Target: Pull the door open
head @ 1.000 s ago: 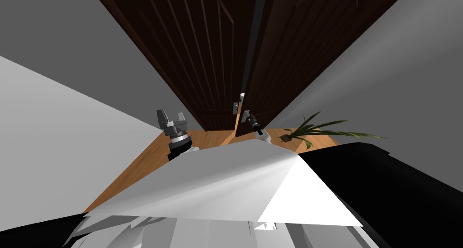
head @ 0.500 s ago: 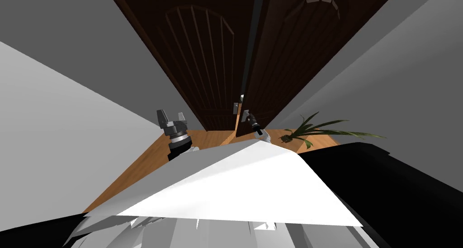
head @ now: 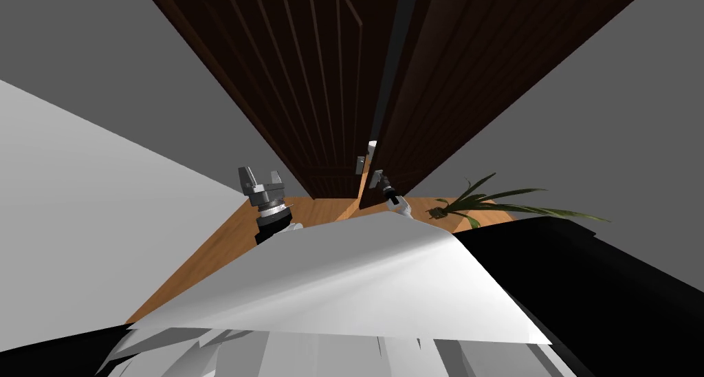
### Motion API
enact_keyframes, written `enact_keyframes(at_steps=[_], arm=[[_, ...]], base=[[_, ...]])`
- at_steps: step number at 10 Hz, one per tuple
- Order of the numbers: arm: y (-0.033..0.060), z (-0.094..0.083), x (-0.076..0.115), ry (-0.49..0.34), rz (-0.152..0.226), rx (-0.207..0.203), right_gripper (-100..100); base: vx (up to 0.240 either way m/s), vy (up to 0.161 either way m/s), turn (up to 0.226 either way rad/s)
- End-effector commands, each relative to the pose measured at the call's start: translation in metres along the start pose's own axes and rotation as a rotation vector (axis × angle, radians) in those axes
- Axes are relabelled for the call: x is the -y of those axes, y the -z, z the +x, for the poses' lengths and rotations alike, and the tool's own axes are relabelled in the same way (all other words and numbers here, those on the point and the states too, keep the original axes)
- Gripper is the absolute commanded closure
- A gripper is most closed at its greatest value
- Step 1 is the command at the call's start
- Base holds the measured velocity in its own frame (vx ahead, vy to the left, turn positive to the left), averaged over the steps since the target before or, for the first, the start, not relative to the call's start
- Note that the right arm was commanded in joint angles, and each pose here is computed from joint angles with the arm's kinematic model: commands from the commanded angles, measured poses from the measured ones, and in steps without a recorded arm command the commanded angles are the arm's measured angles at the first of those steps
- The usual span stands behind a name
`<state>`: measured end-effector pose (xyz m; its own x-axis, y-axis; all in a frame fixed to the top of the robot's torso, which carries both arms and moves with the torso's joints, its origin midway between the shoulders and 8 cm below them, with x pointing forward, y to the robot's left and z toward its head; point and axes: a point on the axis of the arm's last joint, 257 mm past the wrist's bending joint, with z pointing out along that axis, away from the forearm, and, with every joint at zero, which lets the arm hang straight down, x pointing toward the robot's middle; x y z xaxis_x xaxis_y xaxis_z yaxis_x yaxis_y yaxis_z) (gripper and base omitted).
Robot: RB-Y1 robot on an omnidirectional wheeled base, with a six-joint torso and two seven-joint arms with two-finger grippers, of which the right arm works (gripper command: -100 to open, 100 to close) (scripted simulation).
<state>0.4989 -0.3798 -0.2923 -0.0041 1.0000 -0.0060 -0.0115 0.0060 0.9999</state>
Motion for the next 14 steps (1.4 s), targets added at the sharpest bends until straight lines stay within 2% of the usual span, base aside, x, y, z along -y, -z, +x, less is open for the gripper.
enact_keyframes(at_steps=[1, 4, 5, 7, 11, 14], arm=[[0.0023, 0.001, 0.005, -0.002, 0.01, 0.001, 100], [0.0023, 0.001, 0.005, -0.002, 0.01, 0.001, 100], [0.008, 0.003, 0.005, 0.003, 0.009, -0.026, 100], [0.0133, 0.007, 0.004, 0.003, 0.006, -0.058, 100], [0.0316, 0.023, 0.003, -0.001, 0.006, -0.159, 100], [0.0411, 0.031, 0.003, -0.007, 0.01, -0.207, 100]], base=[[-0.031, 0.0, 0.002], [-0.015, 0.0, -0.006], [-0.13, -0.088, 0.14], [-0.146, -0.153, 0.144], [-0.222, -0.162, 0.161], [-0.176, -0.121, 0.095]])
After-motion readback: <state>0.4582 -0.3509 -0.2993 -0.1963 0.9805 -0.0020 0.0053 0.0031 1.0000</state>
